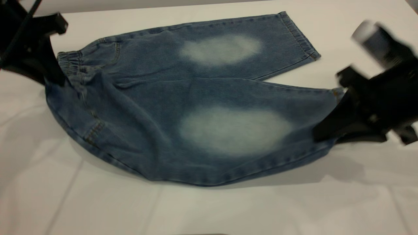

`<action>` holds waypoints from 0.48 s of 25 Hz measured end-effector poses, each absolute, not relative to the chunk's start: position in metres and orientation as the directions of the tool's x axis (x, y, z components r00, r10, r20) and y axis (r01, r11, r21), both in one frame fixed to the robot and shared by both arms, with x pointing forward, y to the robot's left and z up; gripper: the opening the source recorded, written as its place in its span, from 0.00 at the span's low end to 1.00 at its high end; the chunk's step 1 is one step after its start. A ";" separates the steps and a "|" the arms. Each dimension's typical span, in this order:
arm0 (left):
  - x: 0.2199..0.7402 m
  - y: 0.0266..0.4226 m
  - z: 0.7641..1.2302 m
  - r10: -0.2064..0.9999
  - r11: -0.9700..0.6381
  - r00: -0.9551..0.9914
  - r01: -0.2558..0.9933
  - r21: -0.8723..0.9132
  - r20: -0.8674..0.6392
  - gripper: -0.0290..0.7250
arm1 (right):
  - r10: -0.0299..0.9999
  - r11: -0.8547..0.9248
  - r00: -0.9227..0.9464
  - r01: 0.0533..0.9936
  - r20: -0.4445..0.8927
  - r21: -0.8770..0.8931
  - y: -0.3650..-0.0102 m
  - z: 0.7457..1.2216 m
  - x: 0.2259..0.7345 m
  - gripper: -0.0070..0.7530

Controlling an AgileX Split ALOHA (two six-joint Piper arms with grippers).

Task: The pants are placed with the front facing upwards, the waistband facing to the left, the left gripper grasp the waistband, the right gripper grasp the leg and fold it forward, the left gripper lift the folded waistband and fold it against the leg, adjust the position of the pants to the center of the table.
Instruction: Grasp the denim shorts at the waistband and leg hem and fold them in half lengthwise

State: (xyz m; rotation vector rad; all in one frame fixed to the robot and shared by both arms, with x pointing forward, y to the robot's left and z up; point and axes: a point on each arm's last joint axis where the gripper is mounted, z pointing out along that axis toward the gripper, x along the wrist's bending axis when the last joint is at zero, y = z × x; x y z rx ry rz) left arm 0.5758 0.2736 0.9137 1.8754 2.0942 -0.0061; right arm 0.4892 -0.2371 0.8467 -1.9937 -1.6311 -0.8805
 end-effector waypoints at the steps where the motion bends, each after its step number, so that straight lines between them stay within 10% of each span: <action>1: 0.571 0.273 0.909 0.964 0.141 -0.091 0.971 0.192 -0.249 0.14 | 0.706 -0.235 0.119 0.969 0.698 0.072 -0.241 0.853 0.489 0.04; 12: 0.527 0.250 0.917 0.933 0.162 -0.109 0.978 0.129 -0.344 0.14 | 0.645 -0.246 0.087 0.964 0.759 0.099 -0.254 0.932 0.483 0.04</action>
